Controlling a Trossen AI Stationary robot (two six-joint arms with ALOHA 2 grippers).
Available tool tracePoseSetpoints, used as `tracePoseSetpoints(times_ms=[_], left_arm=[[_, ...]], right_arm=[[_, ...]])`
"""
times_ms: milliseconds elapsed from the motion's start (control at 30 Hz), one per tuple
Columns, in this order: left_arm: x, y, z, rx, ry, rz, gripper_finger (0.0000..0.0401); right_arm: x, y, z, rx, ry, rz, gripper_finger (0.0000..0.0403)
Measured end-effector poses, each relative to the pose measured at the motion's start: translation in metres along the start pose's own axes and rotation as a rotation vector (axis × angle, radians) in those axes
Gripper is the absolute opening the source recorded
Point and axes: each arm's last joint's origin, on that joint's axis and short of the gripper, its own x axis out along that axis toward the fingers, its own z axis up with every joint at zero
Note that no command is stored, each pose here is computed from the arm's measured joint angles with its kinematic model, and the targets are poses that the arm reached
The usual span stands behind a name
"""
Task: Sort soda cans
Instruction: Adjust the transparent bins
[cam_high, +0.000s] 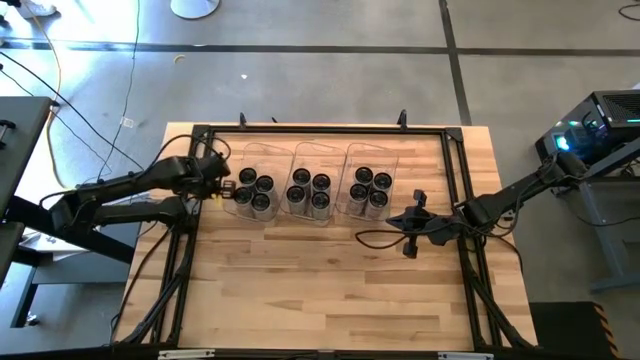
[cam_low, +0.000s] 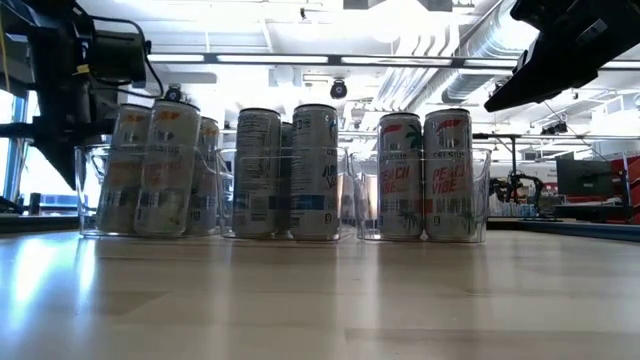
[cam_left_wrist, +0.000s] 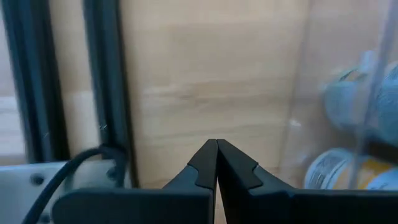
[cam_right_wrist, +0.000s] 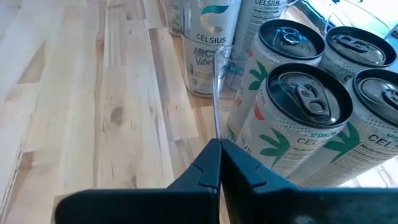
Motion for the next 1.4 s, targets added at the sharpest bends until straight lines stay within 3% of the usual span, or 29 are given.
tracePoseSetpoints(times_ms=[367,633,967,1233,1400], left_arm=[[0.017,-0.022,-0.007,0.014,-0.040,-0.097,0.0000],[0.020,-0.013,-0.008,0.010,-0.049,0.003,0.0000],[-0.012,-0.001,-0.005,0.038,-0.047,0.020,0.0000],[-0.045,0.000,-0.007,0.222,0.077,-0.127,0.0000],[-0.070,0.006,-0.009,0.273,0.048,-0.172,0.0000]], right_arm=[[0.000,0.000,0.000,-0.002,0.000,0.000,0.0000],[0.000,0.000,0.000,-0.002,0.000,-0.001,0.0000],[0.000,0.000,0.000,0.000,0.000,0.000,0.0000],[0.000,0.000,0.000,0.002,0.000,-0.001,0.0000],[0.000,0.000,0.000,0.006,-0.001,0.000,0.0000]])
